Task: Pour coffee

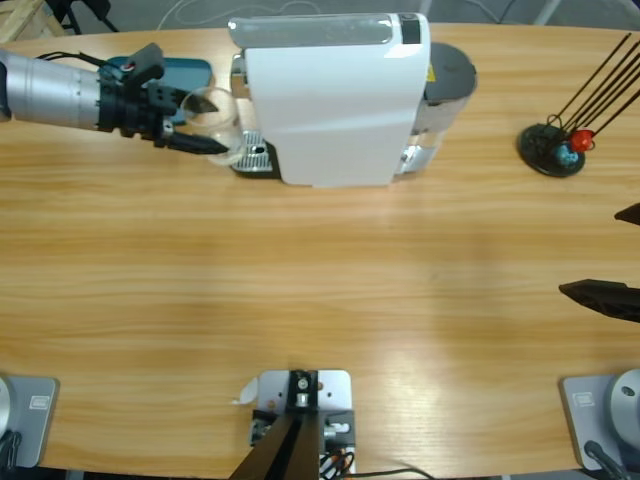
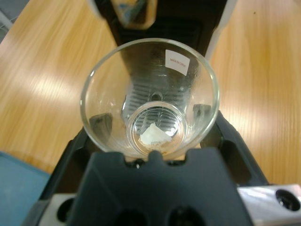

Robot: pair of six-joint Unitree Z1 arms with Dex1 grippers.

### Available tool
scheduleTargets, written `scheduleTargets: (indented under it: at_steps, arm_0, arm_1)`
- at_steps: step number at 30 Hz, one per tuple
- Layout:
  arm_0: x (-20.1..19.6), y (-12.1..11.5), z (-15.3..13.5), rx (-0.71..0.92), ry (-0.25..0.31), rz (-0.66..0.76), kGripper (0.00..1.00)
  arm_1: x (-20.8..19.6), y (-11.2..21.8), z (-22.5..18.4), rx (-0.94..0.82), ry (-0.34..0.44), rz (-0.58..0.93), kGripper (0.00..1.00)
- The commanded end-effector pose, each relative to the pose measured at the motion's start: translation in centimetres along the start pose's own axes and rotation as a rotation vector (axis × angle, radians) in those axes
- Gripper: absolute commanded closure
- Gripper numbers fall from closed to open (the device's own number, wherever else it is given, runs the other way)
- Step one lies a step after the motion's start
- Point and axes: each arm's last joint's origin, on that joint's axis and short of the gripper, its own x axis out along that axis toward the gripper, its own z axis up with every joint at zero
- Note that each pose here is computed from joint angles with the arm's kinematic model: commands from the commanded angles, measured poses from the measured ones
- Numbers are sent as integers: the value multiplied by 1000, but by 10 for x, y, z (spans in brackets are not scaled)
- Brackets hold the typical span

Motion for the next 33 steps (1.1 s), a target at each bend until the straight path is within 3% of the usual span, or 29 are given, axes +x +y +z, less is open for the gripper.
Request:
scheduleTargets:
  at_steps: [1, 9, 19, 20, 21, 22, 29, 33]
  arm_0:
    - [32, 2, -4, -18, 71, -1, 1000]
    - [49, 2, 3, -23, 137, 21, 1000]
    - [46, -6, 1, -24, 143, -4, 1000]
    - [46, -7, 1, -25, 145, -4, 844]
    - [45, -8, 0, -25, 143, -6, 230]
    - [42, -9, 0, -23, 139, -5, 36]
    - [31, -5, -3, -62, 121, 8, 0]
    - [-13, -1, 6, -88, 37, 67, 0]
  arm_1:
    - [0, -2, -5, -2, 0, -16, 0]
    - [2, -1, -5, -2, 4, -23, 0]
    - [4, -1, -3, 2, -2, -27, 0]
    - [4, -1, -3, 3, -2, -27, 0]
    - [4, -1, -3, 5, -2, -27, 0]
    - [4, -1, -3, 5, -4, -28, 0]
    - [2, -2, -3, 7, -14, -30, 0]
    - [-1, -3, -5, 8, -18, -29, 0]
